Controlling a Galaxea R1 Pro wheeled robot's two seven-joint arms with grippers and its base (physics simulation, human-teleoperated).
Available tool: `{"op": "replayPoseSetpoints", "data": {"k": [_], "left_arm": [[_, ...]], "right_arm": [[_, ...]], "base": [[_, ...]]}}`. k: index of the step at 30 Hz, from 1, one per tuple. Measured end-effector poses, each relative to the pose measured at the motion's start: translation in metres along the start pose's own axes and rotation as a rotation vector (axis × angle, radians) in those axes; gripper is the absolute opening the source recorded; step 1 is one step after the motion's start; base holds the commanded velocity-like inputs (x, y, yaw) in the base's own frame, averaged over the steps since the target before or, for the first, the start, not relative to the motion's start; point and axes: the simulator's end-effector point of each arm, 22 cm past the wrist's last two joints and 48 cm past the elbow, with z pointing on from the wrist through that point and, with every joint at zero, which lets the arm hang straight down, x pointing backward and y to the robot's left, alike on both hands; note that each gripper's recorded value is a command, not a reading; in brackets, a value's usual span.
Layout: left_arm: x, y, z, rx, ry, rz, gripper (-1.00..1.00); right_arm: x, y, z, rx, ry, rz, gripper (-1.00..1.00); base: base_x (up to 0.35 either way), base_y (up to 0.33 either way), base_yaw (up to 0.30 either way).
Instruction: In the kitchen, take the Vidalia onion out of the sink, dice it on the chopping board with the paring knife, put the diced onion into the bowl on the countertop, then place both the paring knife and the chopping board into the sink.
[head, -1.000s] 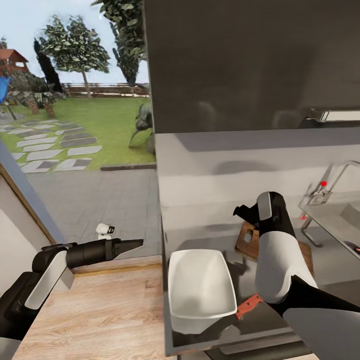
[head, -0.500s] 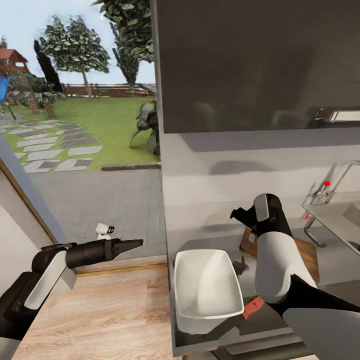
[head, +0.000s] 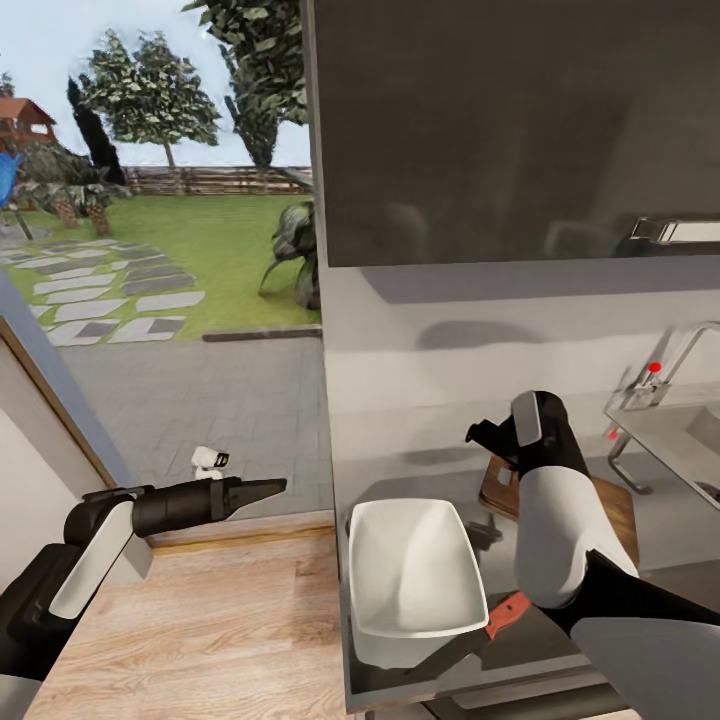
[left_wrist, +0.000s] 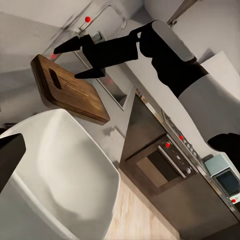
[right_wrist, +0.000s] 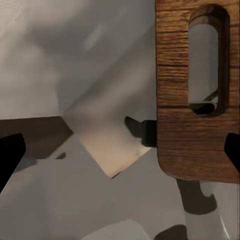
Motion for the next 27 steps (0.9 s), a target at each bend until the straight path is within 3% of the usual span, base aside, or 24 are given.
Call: {"op": "replayPoseSetpoints", "data": {"k": [18,27], "left_arm": [[0.000,0.000,0.000,-0.001,0.000,0.001,1.00],[0.000,0.001,0.000,0.000,-0.001,-0.004,1.00]], "right_arm": [[0.027,-0.007,0.018,0.038,0.075,-0.039,1.00],[0.026,-0.016,0.020,0.053,0.080,-0.038,1.00]], "base": [[0.000,0.000,0.000],[0.161,-0.005,0.000]]}}
